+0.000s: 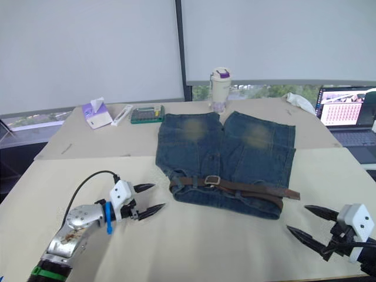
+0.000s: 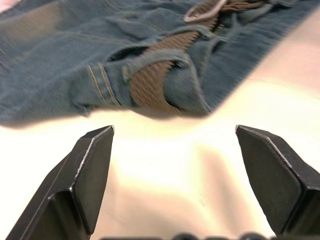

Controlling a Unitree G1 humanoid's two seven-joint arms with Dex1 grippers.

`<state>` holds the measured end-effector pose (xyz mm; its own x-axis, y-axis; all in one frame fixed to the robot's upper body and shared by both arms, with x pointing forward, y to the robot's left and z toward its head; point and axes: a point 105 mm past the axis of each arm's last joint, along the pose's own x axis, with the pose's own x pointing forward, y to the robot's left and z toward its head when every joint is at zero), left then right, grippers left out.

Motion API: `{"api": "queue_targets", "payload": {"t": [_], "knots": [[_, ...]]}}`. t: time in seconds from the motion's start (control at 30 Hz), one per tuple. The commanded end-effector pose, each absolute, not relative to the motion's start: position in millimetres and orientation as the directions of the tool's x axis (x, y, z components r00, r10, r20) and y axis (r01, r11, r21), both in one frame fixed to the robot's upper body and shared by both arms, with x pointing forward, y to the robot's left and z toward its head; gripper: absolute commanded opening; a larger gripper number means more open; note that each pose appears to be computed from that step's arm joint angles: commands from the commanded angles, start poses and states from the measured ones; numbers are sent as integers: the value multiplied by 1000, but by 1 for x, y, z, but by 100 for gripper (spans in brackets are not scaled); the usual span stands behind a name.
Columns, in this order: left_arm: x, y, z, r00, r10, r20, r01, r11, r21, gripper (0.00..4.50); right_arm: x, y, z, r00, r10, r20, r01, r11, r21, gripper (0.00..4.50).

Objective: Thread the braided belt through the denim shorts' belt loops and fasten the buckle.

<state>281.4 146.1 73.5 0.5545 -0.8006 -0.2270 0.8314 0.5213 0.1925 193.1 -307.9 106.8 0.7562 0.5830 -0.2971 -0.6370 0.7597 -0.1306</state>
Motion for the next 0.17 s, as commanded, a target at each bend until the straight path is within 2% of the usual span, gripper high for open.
{"api": "queue_targets", "payload": {"t": [0.03,0.17], "knots": [[277,154,82,543,-802,-249,838,502,213,411,194,-314,113,769,578,-274,-627,766,-142,446],[274,157,80,527,-800,-285,849,488,202,411,195,-316,104,763,574,-297,-630,762,-147,446]]}}
